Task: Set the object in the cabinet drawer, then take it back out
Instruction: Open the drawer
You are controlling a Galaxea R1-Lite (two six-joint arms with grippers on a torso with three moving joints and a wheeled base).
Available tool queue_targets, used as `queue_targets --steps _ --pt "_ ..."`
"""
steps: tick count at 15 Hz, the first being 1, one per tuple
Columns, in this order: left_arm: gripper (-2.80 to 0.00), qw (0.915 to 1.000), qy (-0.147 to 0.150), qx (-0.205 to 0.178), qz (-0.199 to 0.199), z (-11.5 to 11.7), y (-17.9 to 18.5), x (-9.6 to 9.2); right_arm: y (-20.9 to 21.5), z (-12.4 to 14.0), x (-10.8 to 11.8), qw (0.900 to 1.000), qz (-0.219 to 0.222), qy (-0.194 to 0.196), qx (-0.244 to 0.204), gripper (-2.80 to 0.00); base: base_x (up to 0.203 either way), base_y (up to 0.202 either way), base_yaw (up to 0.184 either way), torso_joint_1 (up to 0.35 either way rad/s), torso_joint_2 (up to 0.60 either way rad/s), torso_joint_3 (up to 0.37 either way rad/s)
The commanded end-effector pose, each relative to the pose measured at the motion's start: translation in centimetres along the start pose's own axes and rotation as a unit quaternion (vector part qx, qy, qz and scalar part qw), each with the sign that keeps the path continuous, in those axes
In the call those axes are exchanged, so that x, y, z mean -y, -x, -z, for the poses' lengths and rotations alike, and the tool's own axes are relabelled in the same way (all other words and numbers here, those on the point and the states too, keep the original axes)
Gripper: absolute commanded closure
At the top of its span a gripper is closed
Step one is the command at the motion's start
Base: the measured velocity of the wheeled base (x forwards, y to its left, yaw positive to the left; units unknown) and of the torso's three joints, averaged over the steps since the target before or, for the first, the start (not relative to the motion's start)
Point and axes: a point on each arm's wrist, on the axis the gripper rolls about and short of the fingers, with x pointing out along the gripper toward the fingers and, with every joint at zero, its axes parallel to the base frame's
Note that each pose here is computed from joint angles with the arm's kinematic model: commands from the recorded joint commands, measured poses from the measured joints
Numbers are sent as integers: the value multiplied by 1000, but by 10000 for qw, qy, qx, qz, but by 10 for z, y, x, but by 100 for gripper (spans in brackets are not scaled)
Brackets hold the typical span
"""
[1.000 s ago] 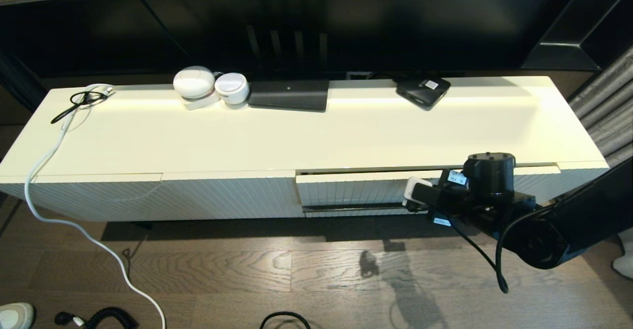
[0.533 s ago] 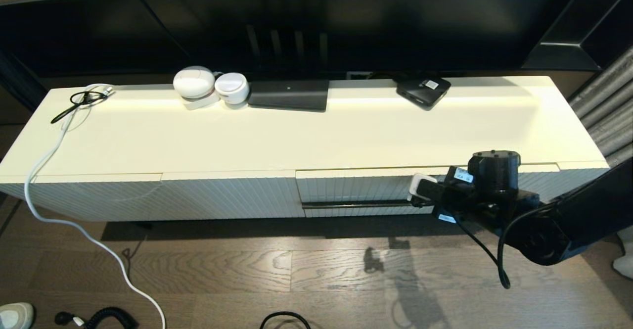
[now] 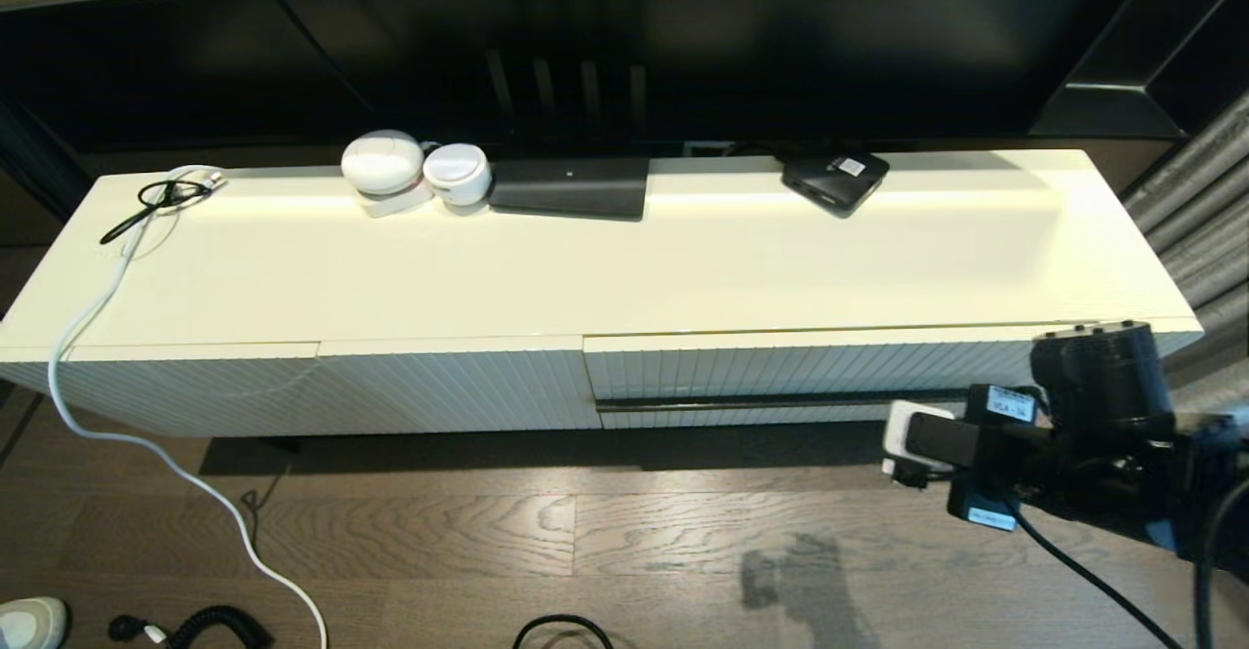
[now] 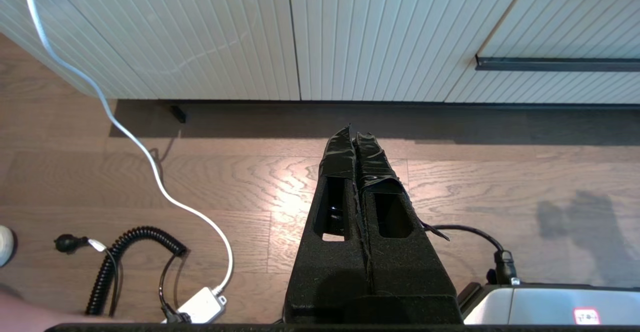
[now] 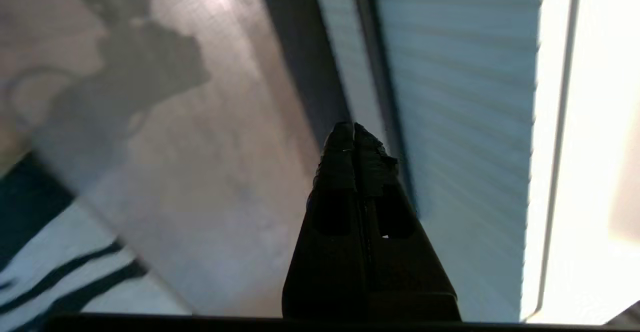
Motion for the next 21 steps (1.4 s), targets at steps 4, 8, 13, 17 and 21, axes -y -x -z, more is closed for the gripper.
queue_targets --steps 4,8,13,17,21 --pt "0 10000 1 -8 2 0 0 0 108 27 -28 9984 -449 -290 -160 0 0 0 0 0 0 0" --pt "0 10000 1 -7 -5 0 0 0 161 50 -55 9968 -660 -410 -191 0 0 0 0 0 0 0" --pt "0 10000 1 -7 -6 0 0 0 190 72 -88 9961 -748 -436 -197 0 0 0 0 0 0 0" --pt "0 10000 1 -8 1 0 0 0 183 75 -94 9945 -928 -367 -318 0 0 0 0 0 0 0" --pt "0 10000 1 -7 -6 0 0 0 165 61 -74 9929 -1115 71 -404 0 0 0 0 0 0 0"
